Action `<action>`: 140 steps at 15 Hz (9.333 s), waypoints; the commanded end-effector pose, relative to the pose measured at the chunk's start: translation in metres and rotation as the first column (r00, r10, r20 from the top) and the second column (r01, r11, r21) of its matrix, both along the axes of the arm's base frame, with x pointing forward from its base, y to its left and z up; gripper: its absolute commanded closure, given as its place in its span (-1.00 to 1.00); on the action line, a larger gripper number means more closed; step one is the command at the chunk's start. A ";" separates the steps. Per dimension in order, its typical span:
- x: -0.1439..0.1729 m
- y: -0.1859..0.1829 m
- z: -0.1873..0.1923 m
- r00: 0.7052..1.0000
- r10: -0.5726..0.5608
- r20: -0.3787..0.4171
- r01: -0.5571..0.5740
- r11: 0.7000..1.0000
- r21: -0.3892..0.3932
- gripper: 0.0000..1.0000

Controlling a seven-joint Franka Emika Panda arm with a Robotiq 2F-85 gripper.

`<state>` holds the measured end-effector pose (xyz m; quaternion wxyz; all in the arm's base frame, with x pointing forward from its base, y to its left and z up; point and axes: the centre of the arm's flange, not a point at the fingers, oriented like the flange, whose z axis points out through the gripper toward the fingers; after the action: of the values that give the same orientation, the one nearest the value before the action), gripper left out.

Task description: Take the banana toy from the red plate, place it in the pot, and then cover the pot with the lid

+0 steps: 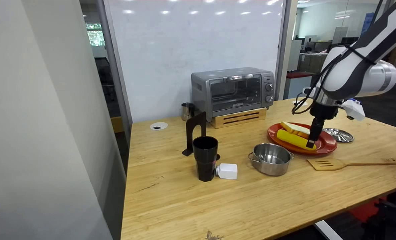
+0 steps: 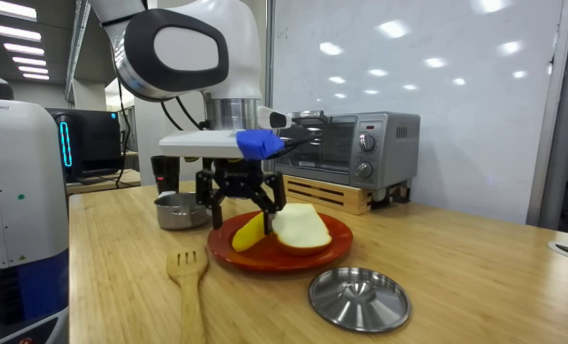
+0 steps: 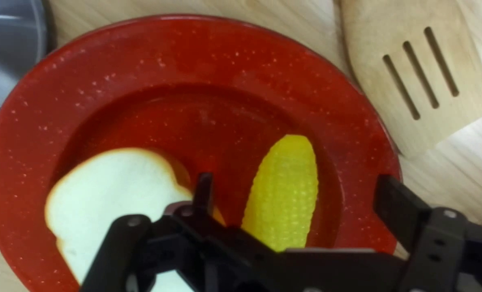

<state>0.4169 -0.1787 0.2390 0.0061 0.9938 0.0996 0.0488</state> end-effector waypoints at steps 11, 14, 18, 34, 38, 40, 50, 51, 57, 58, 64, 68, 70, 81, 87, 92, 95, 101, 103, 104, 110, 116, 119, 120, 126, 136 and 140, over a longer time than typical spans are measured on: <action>0.010 -0.016 0.005 0.996 -0.051 0.069 0.060 0.989 -0.134 -1.00; 0.010 -0.012 -0.003 0.996 -0.067 0.059 0.074 0.988 -0.135 -1.00; 0.011 -0.010 -0.015 0.995 -0.091 0.047 0.097 0.986 -0.139 -1.00; 0.012 0.003 -0.024 0.993 -0.115 0.037 0.119 0.982 -0.147 0.18; 0.011 0.001 -0.023 0.992 -0.117 0.039 0.121 0.981 -0.149 0.64; 0.010 0.001 -0.023 0.992 -0.118 0.038 0.123 0.981 -0.148 0.65; -0.003 0.061 0.070 0.998 -0.022 0.061 0.029 0.992 -0.120 0.65; -0.004 0.070 0.080 0.998 0.000 0.064 0.008 0.993 -0.119 0.65; -0.001 0.125 0.112 0.982 0.112 0.152 -0.086 0.982 -0.166 0.65; 0.000 0.133 0.111 0.979 0.125 0.164 -0.096 0.980 -0.175 0.65; 0.011 0.166 0.095 0.974 0.206 0.092 -0.196 0.975 -0.107 0.65; 0.013 0.185 0.094 0.967 0.256 -0.002 -0.256 0.967 -0.007 0.65; 0.015 0.185 0.093 0.961 0.265 -0.075 -0.265 0.964 0.011 0.65; 0.047 0.141 0.136 0.904 0.218 -0.367 -0.214 0.975 0.051 0.65; 0.071 0.134 0.123 0.853 0.238 -0.464 -0.225 0.971 0.085 0.65; 0.085 0.139 0.109 0.813 0.271 -0.515 -0.253 0.962 0.106 0.65; 0.092 0.145 0.099 0.795 0.295 -0.531 -0.282 0.953 0.108 0.65; 0.103 0.157 0.079 0.762 0.330 -0.557 -0.324 0.939 0.114 0.65; 0.106 0.159 0.073 0.754 0.338 -0.564 -0.334 0.936 0.113 0.65; 0.106 0.160 0.070 0.749 0.343 -0.567 -0.343 0.933 0.110 0.65; 0.108 0.166 0.055 0.729 0.354 -0.586 -0.380 0.921 0.083 0.65; 0.107 0.170 0.043 0.714 0.362 -0.600 -0.421 0.906 0.045 0.65; 0.110 0.171 0.039 0.723 0.362 -0.589 -0.435 0.900 0.019 0.65; 0.112 0.170 0.038 0.731 0.361 -0.579 -0.438 0.899 0.008 0.65; 0.122 0.173 0.031 0.760 0.374 -0.532 -0.452 0.892 -0.018 0.65; 0.124 0.196 0.019 0.744 0.414 -0.524 -0.491 0.871 -0.009 0.65; 0.122 0.199 0.016 0.744 0.416 -0.523 -0.502 0.864 -0.026 0.65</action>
<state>0.5360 0.0200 0.2615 0.0326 0.9119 0.3411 -0.2260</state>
